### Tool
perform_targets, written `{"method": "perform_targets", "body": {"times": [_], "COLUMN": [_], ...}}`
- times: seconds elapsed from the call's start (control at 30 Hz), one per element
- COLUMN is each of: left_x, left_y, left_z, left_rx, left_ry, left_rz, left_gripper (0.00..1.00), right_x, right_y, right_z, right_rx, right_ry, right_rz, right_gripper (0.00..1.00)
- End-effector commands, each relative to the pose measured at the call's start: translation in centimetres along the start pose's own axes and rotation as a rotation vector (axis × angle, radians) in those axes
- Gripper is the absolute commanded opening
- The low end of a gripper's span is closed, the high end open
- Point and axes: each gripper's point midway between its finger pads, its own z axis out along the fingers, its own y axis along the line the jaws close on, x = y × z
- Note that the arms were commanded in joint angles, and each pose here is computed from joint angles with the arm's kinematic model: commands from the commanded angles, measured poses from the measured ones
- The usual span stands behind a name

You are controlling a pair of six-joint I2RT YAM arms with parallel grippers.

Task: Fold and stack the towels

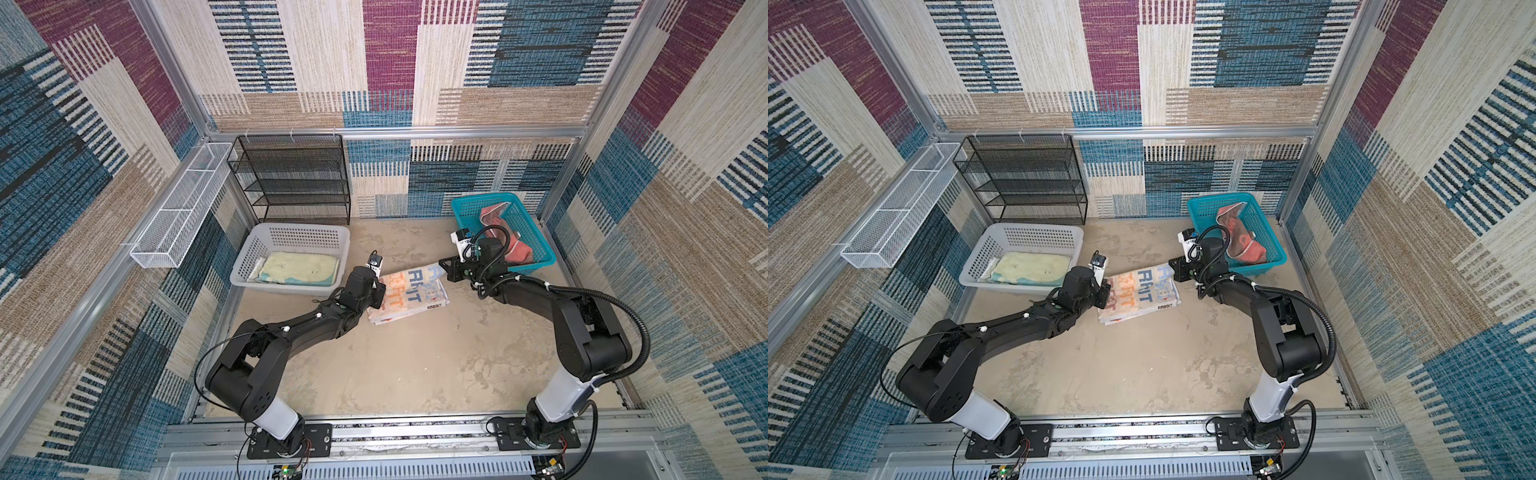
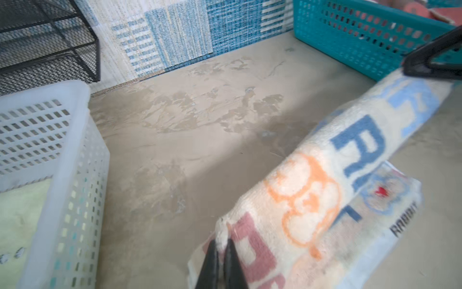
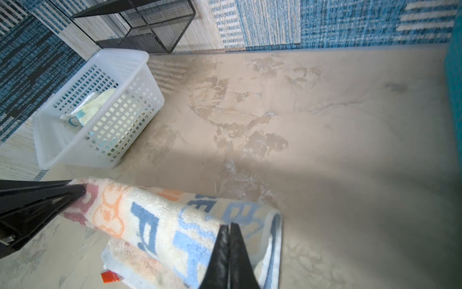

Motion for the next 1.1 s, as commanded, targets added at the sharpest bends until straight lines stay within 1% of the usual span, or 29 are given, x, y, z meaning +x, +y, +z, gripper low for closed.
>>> {"method": "perform_targets", "body": {"times": [0.0, 0.13, 0.3, 0.43, 0.47, 0.57, 0.63, 0.77, 0.93, 1.0, 1.07], "left_x": [0.0, 1.8, 4.1, 5.5, 5.7, 6.2, 6.2, 6.4, 6.9, 7.1, 7.3], "left_y": [-0.8, -1.4, -1.6, -1.6, -1.7, -2.0, -2.1, -2.2, -1.8, -1.8, -1.8], "left_z": [-0.8, -0.9, 0.1, 0.7, 0.8, 0.4, -0.2, -1.7, -3.6, -4.4, -5.1], "left_rx": [0.001, -0.005, -0.021, -0.037, -0.035, -0.032, -0.041, -0.037, -0.030, -0.020, -0.003], "left_ry": [-0.040, -0.008, 0.040, 0.072, 0.076, 0.073, 0.058, 0.038, 0.049, 0.049, 0.051], "left_rz": [-0.002, -0.010, -0.030, -0.042, -0.044, -0.043, -0.041, -0.044, -0.087, -0.108, -0.124], "left_gripper": [0.00, 0.00, 0.00, 0.00, 0.06, 0.29, 0.38, 0.48, 0.53, 0.59, 0.60], "right_x": [0.2, 2.3, 5.2, 7.0, 7.4, 8.1, 8.4, 8.8, 9.0, 8.8, 8.4], "right_y": [0.2, -0.2, -0.9, -1.2, -1.3, -1.4, -1.4, -1.1, -0.9, -0.7, -0.4], "right_z": [-0.8, -1.0, -0.6, -0.4, -0.4, -0.5, -0.8, -1.5, -3.1, -3.7, -4.2], "right_rx": [0.004, 0.019, 0.035, 0.039, 0.042, 0.050, 0.054, 0.054, 0.081, 0.085, 0.084], "right_ry": [-0.021, 0.026, 0.105, 0.141, 0.150, 0.161, 0.163, 0.166, 0.152, 0.139, 0.125], "right_rz": [-0.003, 0.035, 0.099, 0.133, 0.140, 0.145, 0.143, 0.140, 0.145, 0.147, 0.147], "right_gripper": [0.00, 0.00, 0.00, 0.00, 0.00, 0.05, 0.09, 0.16, 0.26, 0.31, 0.34]}}
